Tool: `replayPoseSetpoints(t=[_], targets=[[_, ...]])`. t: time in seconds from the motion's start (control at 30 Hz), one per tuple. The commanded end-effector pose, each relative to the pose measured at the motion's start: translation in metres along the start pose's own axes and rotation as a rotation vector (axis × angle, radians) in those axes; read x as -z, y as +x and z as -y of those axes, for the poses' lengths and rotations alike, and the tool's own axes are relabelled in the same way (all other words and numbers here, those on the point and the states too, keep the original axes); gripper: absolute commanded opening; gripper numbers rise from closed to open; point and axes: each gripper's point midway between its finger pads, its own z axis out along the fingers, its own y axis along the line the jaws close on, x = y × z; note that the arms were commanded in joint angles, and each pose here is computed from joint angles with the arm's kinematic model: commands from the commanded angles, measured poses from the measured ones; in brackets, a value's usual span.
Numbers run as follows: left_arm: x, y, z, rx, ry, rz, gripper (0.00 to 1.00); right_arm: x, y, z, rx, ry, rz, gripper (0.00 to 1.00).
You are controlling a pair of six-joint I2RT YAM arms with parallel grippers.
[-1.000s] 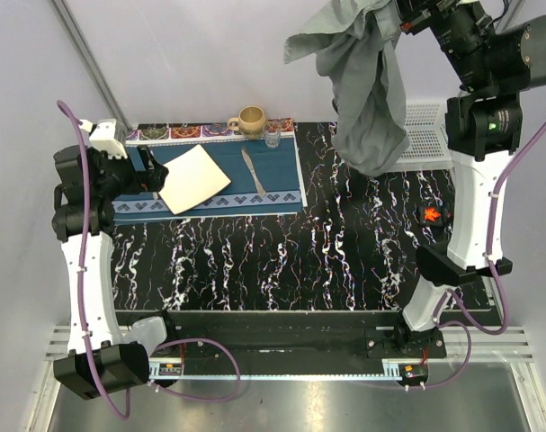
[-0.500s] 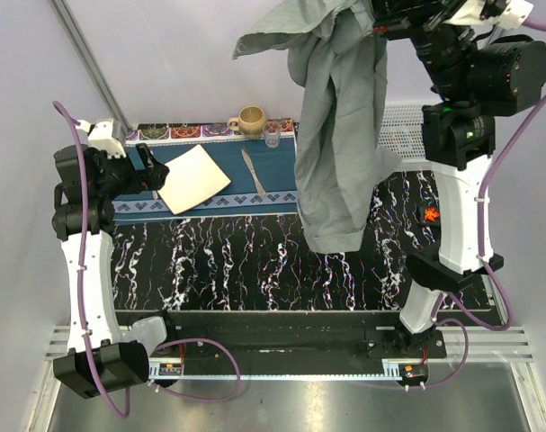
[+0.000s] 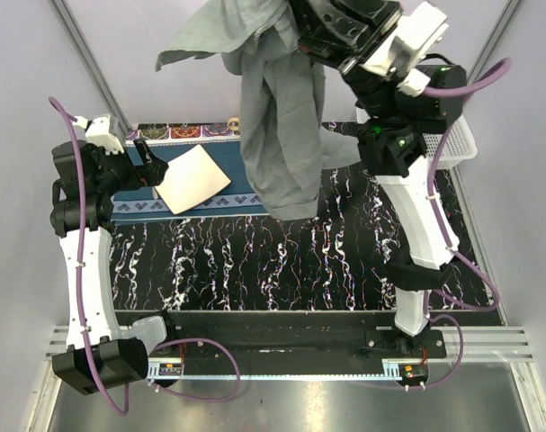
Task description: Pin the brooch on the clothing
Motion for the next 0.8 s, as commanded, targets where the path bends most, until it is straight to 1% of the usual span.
replayPoseSetpoints(t=[0.0, 0.1, 0.23, 0.27, 0.3, 0.33, 0.37, 0.4, 0.43, 0.47, 0.5, 0.53, 0.57, 0.6, 0.63, 0.67, 0.7, 0.77], targets=[[0.008, -0.019, 0.008, -0.017, 0.018, 0.06, 0.99, -0.011, -0.033, -0.001, 0.145, 0.061, 0.137, 0.0], [0.01, -0.017, 0.006, -0.03, 0.007, 0.059, 0.99, -0.011, -0.018, -0.004, 0.155, 0.073, 0.114, 0.0], [0.011, -0.011, 0.004, -0.048, -0.003, 0.049, 0.99, -0.007, 0.007, 0.007, 0.161, 0.157, 0.029, 0.0], [0.01, -0.009, 0.003, -0.048, 0.0, 0.043, 0.99, -0.006, 0.014, 0.008, 0.158, 0.162, -0.004, 0.0], [0.01, -0.008, 0.004, -0.05, 0.004, 0.042, 0.99, -0.002, 0.037, 0.003, 0.142, 0.162, -0.06, 0.0], [0.009, -0.007, 0.004, -0.052, 0.01, 0.037, 0.99, 0.003, 0.033, 0.015, 0.144, 0.209, -0.092, 0.0], [0.008, -0.005, 0.005, -0.051, 0.014, 0.03, 0.99, 0.008, 0.042, 0.017, 0.139, 0.218, -0.131, 0.0], [0.008, -0.004, 0.004, -0.059, 0.014, 0.03, 0.99, 0.023, 0.086, 0.002, 0.11, 0.192, -0.239, 0.0], [0.008, -0.003, 0.004, -0.065, 0.017, 0.028, 0.99, 0.031, 0.075, 0.014, 0.116, 0.213, -0.258, 0.0], [0.008, 0.002, 0.003, -0.067, 0.019, 0.016, 0.99, 0.042, 0.086, 0.011, 0.106, 0.212, -0.305, 0.0], [0.009, 0.003, 0.005, -0.09, 0.028, 0.015, 0.99, 0.067, 0.13, -0.008, 0.074, 0.188, -0.422, 0.0], [0.009, 0.006, 0.004, -0.098, 0.027, 0.01, 0.99, 0.078, 0.12, -0.001, 0.075, 0.212, -0.45, 0.0], [0.009, 0.011, 0.003, -0.098, 0.03, -0.001, 0.99, 0.097, 0.135, -0.004, 0.063, 0.211, -0.521, 0.0], [0.01, 0.013, 0.005, -0.134, 0.045, -0.004, 0.99, 0.136, 0.175, -0.026, 0.007, 0.183, -0.648, 0.0], [0.01, 0.016, 0.006, -0.15, 0.059, -0.01, 0.99, 0.151, 0.164, -0.024, -0.014, 0.186, -0.673, 0.0], [0.011, 0.021, 0.008, -0.162, 0.075, -0.022, 0.99, 0.182, 0.179, -0.029, -0.041, 0.178, -0.77, 0.0], [0.011, 0.024, 0.011, -0.19, 0.102, -0.03, 0.99, 0.225, 0.196, -0.047, -0.101, 0.171, -0.88, 0.0], [0.01, 0.035, 0.014, -0.212, 0.138, -0.053, 0.99, 0.287, 0.218, -0.07, -0.163, 0.149, -1.054, 0.0]])
